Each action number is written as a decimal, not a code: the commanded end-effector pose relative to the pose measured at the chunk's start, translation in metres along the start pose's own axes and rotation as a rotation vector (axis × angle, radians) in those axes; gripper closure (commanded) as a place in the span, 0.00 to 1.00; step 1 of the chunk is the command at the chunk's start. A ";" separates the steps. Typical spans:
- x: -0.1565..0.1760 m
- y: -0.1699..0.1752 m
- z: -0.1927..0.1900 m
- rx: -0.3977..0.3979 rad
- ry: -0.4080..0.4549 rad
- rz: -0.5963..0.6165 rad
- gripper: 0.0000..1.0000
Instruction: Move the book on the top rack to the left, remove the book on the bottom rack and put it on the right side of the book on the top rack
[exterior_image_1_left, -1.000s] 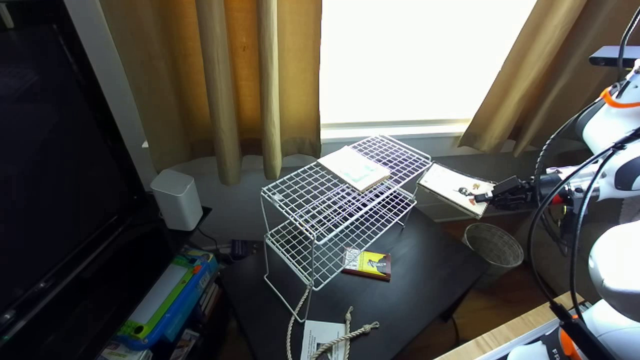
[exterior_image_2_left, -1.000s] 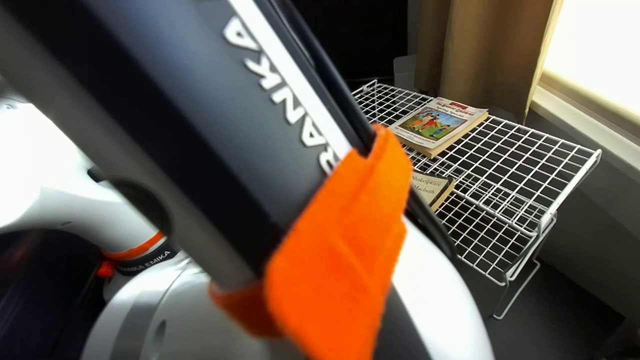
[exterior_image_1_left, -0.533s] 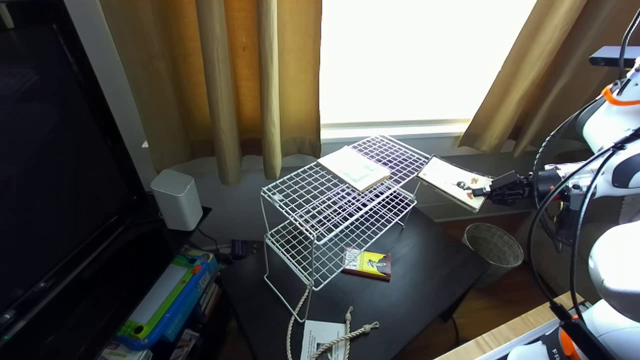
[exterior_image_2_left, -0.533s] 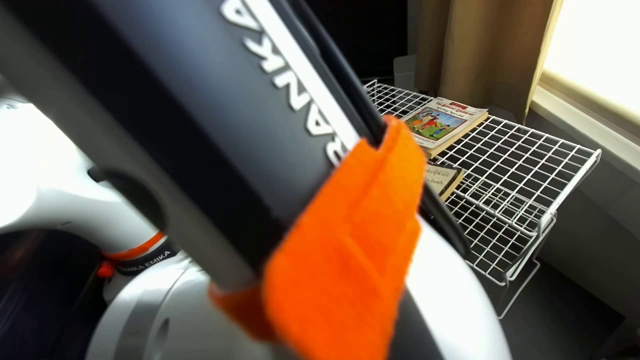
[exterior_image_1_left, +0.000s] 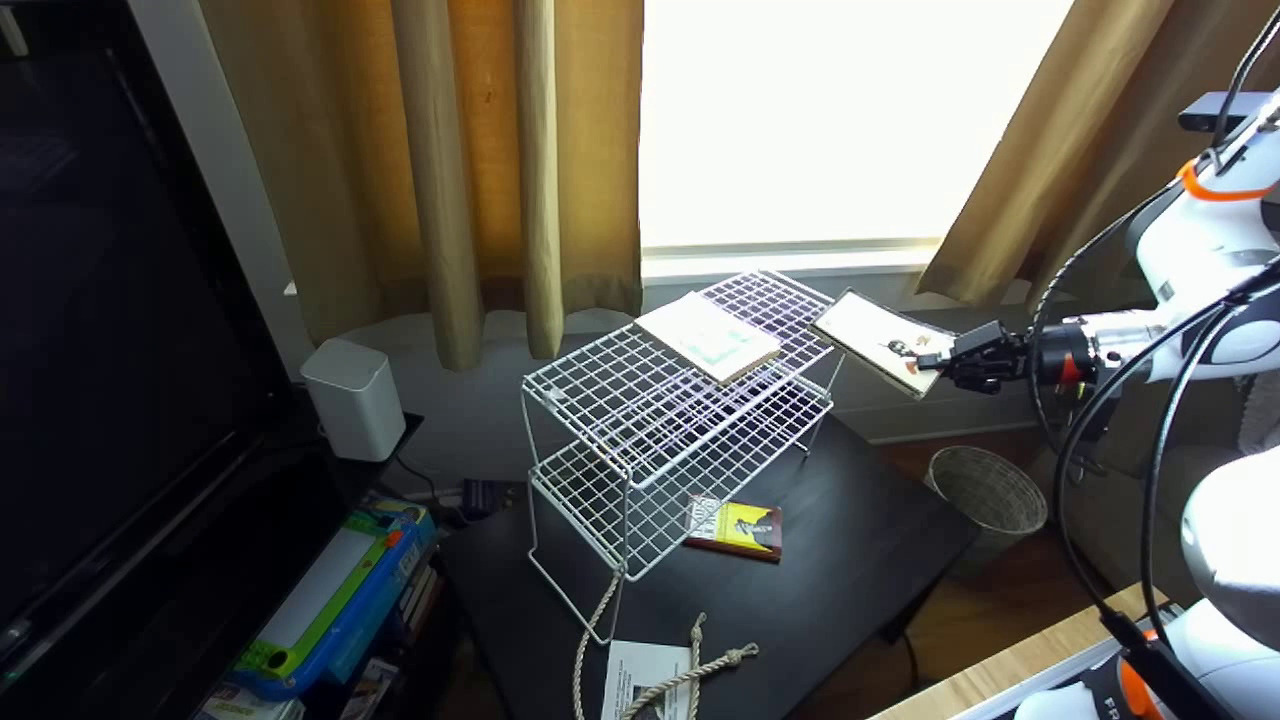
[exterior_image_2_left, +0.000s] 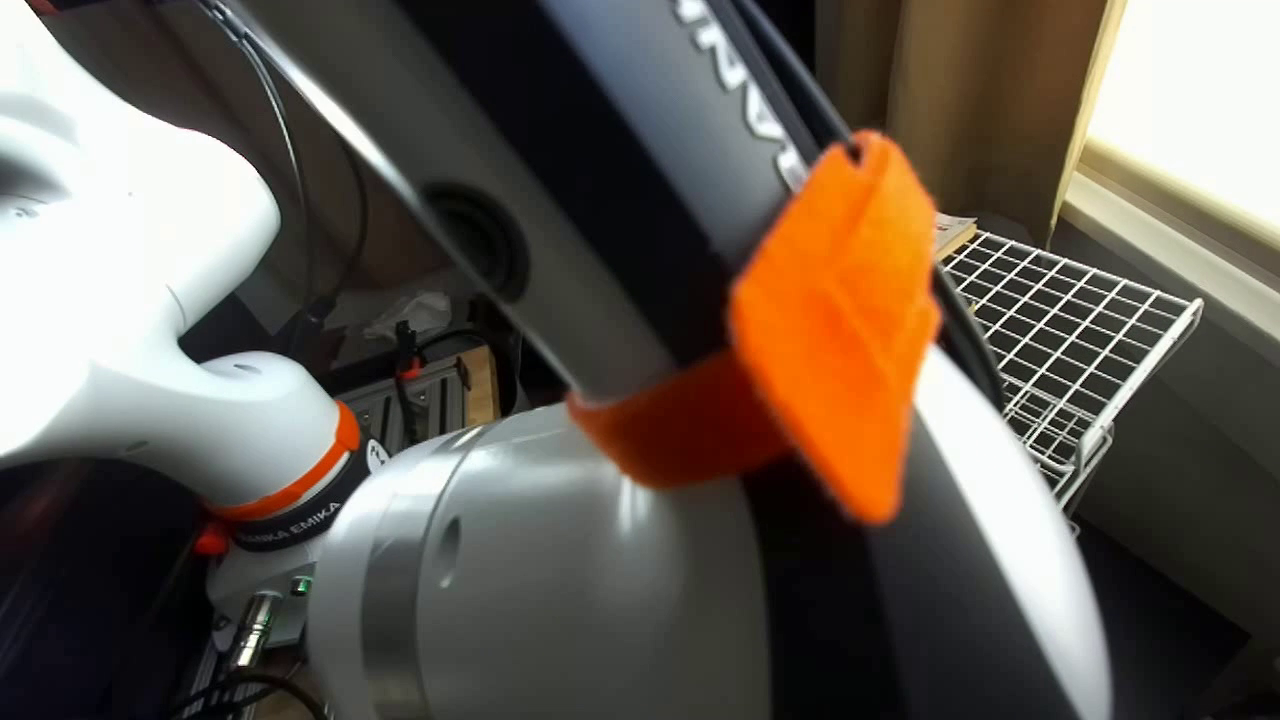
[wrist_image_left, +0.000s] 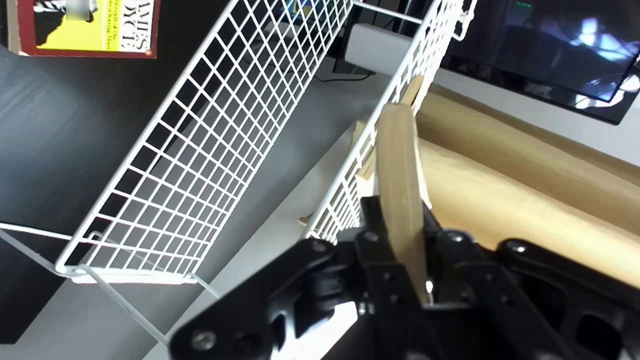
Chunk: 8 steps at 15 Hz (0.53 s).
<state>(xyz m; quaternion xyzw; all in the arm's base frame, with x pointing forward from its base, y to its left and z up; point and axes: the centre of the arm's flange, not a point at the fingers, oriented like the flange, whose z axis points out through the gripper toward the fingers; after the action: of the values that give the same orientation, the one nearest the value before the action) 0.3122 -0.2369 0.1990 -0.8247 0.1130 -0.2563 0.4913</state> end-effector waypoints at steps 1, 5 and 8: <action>0.014 -0.003 0.013 -0.016 0.023 0.041 0.96; 0.034 -0.007 0.019 -0.049 0.036 0.089 0.96; 0.054 -0.010 0.025 -0.063 0.026 0.128 0.96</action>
<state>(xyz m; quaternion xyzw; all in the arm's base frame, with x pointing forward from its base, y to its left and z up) 0.3500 -0.2349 0.2084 -0.8279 0.1560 -0.2408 0.4819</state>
